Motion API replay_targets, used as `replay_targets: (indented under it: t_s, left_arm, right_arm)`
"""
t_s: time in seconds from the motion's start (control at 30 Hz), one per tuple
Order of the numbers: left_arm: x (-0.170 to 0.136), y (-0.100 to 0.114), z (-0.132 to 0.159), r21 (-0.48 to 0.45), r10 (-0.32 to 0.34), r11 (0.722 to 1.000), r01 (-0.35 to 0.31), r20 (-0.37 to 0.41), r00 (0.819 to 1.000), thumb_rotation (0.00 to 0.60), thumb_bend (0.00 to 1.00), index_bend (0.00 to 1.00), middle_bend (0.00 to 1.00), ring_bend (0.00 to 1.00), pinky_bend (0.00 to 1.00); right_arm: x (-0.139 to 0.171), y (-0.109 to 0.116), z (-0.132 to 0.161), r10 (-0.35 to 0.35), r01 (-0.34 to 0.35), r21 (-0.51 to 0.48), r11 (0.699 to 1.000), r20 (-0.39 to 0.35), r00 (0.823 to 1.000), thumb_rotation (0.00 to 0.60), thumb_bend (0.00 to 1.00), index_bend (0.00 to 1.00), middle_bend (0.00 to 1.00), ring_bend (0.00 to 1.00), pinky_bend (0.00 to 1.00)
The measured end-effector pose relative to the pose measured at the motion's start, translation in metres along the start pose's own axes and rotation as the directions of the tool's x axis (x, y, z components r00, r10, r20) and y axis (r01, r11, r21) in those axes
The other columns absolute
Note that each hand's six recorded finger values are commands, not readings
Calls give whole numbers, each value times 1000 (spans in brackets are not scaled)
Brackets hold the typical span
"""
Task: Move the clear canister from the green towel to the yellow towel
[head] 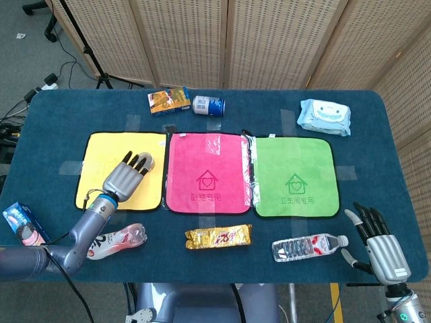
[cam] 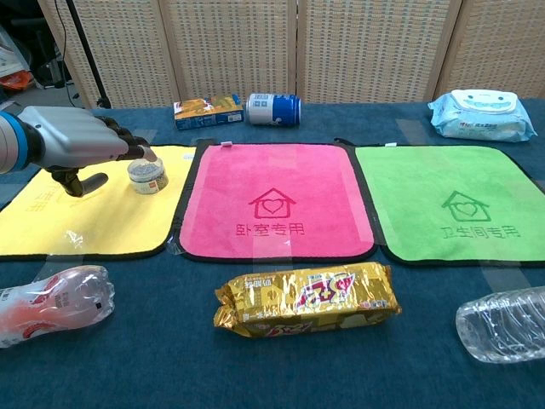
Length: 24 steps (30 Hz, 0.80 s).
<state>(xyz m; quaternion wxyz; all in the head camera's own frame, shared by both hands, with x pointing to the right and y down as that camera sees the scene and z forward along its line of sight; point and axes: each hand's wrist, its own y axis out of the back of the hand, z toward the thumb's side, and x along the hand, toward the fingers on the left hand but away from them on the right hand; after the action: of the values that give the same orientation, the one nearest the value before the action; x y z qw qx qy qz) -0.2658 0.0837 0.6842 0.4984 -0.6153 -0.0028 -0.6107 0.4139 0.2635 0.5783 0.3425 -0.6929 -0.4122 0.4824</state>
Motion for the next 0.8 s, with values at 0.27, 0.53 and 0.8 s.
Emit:
replay_targets:
  t_s: [0.27,0.53,0.8]
  left_arm:
    - [-13,8,5,-221,93,971,-90,5,996,600,281,0,0,0,0]
    - [-50,5,7,-421,248,876,-236,-27,968,600,266,0,0,0,0]
    - [-113,-25,4,-537,361,764,-358,-105,927,600,266,0,0,0,0]
  right_arm:
    - [0,4,-1,-15,15,-7,1000,1,1000,600,311,89,9,0,14]
    - [1,7,-1,-31,31,-10,999,3,1000,600,311,89,9,0,14]
    - [2,9,2,-42,42,-7,999,-3,999,600,311,89,9,0,14]
